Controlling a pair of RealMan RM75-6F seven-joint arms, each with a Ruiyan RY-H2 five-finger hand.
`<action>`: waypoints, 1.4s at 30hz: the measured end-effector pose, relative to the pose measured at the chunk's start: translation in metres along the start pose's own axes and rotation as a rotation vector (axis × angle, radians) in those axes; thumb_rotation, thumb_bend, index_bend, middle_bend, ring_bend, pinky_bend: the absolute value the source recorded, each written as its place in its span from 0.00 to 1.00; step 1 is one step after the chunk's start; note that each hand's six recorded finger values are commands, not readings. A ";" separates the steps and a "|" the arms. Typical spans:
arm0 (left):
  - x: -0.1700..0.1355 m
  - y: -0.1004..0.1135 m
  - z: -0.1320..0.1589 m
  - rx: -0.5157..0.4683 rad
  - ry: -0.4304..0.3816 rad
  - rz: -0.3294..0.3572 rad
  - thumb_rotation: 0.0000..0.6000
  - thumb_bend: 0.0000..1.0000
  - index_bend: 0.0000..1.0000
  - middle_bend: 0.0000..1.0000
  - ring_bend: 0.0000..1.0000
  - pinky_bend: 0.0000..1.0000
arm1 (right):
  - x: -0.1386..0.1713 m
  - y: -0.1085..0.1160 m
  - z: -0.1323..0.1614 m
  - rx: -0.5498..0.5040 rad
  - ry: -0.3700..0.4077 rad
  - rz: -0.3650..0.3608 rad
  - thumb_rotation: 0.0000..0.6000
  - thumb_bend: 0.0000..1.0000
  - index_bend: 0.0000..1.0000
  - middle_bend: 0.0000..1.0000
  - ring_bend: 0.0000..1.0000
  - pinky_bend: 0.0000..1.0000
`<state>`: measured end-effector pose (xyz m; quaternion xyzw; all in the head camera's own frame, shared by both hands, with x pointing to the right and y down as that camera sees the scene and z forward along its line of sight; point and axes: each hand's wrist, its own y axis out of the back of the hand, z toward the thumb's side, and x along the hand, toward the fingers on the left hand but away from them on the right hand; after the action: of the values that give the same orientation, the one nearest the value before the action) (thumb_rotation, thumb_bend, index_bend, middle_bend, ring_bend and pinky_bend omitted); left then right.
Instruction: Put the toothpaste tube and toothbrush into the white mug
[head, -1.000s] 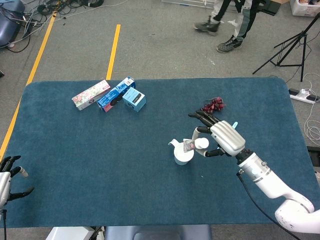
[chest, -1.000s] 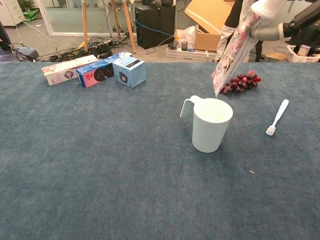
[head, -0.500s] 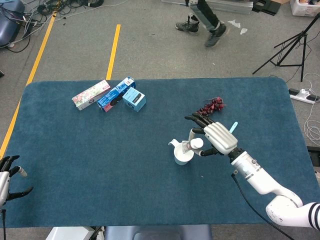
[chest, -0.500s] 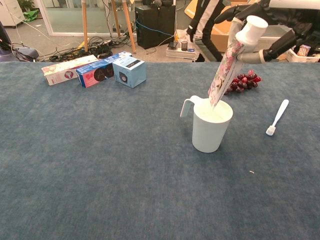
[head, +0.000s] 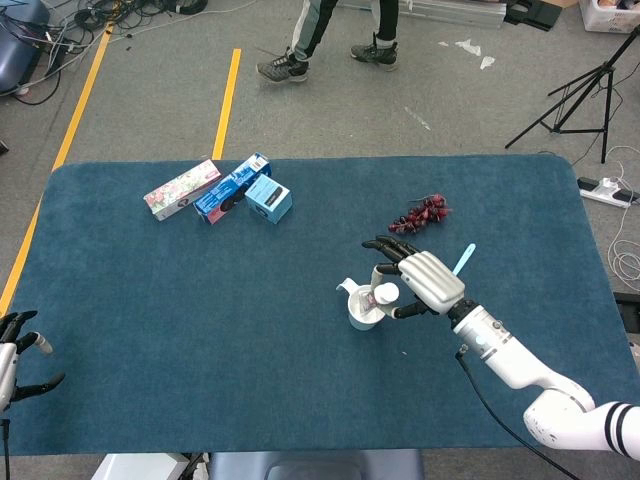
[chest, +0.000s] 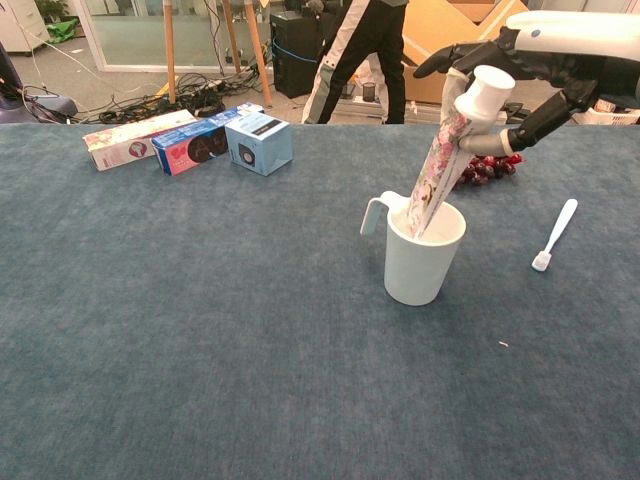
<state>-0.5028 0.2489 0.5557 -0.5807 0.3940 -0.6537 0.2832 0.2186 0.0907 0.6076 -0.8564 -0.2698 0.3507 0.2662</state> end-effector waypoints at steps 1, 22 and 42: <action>0.000 0.000 0.000 0.001 0.000 0.000 1.00 0.00 0.51 0.17 0.10 0.24 | 0.000 -0.001 -0.001 0.000 -0.002 0.002 1.00 0.27 0.65 0.14 0.00 0.15; 0.000 0.001 -0.001 -0.003 0.004 0.002 1.00 0.00 0.51 0.17 0.11 0.24 | -0.023 -0.038 -0.025 0.000 -0.084 0.091 1.00 0.27 0.65 0.14 0.00 0.15; -0.001 0.002 -0.002 -0.006 0.006 0.002 1.00 0.00 0.51 0.17 0.11 0.24 | -0.035 -0.060 -0.032 -0.023 -0.096 0.134 1.00 0.27 0.65 0.14 0.00 0.15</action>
<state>-0.5051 0.2490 0.5534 -0.5792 0.3973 -0.6540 0.2810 0.2042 0.1026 0.6820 -0.8578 -0.2284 0.4050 0.2190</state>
